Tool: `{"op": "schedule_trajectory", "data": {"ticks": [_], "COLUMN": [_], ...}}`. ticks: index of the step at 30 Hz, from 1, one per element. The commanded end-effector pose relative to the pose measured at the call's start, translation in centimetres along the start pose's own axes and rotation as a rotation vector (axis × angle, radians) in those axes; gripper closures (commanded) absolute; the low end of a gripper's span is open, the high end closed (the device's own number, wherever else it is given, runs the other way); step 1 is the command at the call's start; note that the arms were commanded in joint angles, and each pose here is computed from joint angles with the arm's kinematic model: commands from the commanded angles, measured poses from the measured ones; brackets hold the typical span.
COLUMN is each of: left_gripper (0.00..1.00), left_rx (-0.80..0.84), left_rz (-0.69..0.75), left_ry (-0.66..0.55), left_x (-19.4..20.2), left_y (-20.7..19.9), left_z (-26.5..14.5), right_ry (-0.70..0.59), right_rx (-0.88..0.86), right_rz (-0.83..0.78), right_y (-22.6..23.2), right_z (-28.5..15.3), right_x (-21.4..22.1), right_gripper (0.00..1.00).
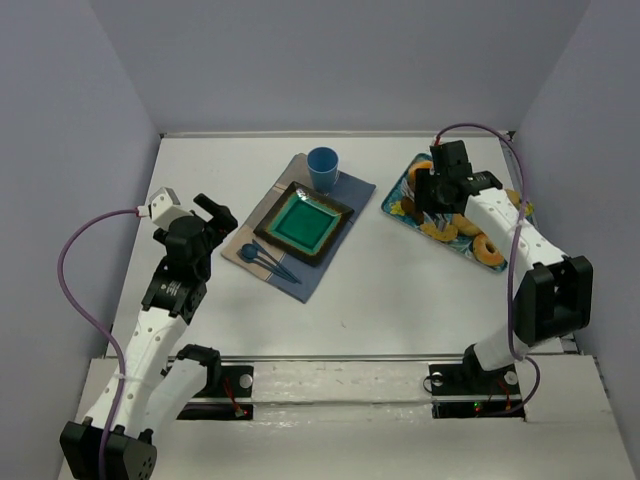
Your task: Place the bread
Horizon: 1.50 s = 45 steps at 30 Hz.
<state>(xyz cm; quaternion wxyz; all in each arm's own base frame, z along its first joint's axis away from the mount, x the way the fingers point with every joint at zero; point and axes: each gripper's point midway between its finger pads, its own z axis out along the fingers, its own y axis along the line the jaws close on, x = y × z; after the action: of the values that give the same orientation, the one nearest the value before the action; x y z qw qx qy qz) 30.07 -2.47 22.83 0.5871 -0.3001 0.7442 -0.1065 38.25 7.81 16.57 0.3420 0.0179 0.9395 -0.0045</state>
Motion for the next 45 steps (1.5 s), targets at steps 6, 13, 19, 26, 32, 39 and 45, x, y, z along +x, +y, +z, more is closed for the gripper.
{"op": "schedule_trajectory", "data": {"ticks": [6, 13, 19, 26, 32, 39, 45], "left_gripper": [0.01, 0.01, 0.01, 0.01, 0.01, 0.01, 0.01], "left_rx": [-0.008, -0.008, -0.001, 0.004, 0.007, 0.013, 0.016], "left_rz": [-0.015, -0.016, -0.019, -0.02, -0.022, -0.019, -0.018], "left_ry": [-0.041, -0.044, -0.047, -0.046, -0.047, -0.039, -0.039], "left_x": [-0.8, -0.9, -1.1, -1.1, -1.1, -0.9, -0.9], "left_y": [-0.2, -0.2, -0.3, -0.4, -0.4, -0.5, -0.4], "left_z": [0.3, 0.2, 0.1, 0.0, 0.0, 0.0, -0.1], "right_ry": [0.05, 0.088, 0.061, -0.062, -0.14, -0.117, -0.054], "right_rx": [-0.017, 0.026, 0.044, -0.171, -0.408, -0.533, -0.535], "right_rz": [-0.06, -0.031, -0.021, -0.051, -0.237, -0.356, -0.406], "right_y": [-0.3, -1.0, -1.4, 2.0, 11.0, 20.3, 24.5], "right_z": [1.2, 2.4, 1.3, -3.4, -7.3, -7.7, -4.9], "right_x": [-0.2, 0.4, -0.3, -3.7, -3.0, -1.2, 0.3], "right_gripper": [0.35, 0.4, 0.62, 0.66, 0.66, 0.66, 0.6]}}
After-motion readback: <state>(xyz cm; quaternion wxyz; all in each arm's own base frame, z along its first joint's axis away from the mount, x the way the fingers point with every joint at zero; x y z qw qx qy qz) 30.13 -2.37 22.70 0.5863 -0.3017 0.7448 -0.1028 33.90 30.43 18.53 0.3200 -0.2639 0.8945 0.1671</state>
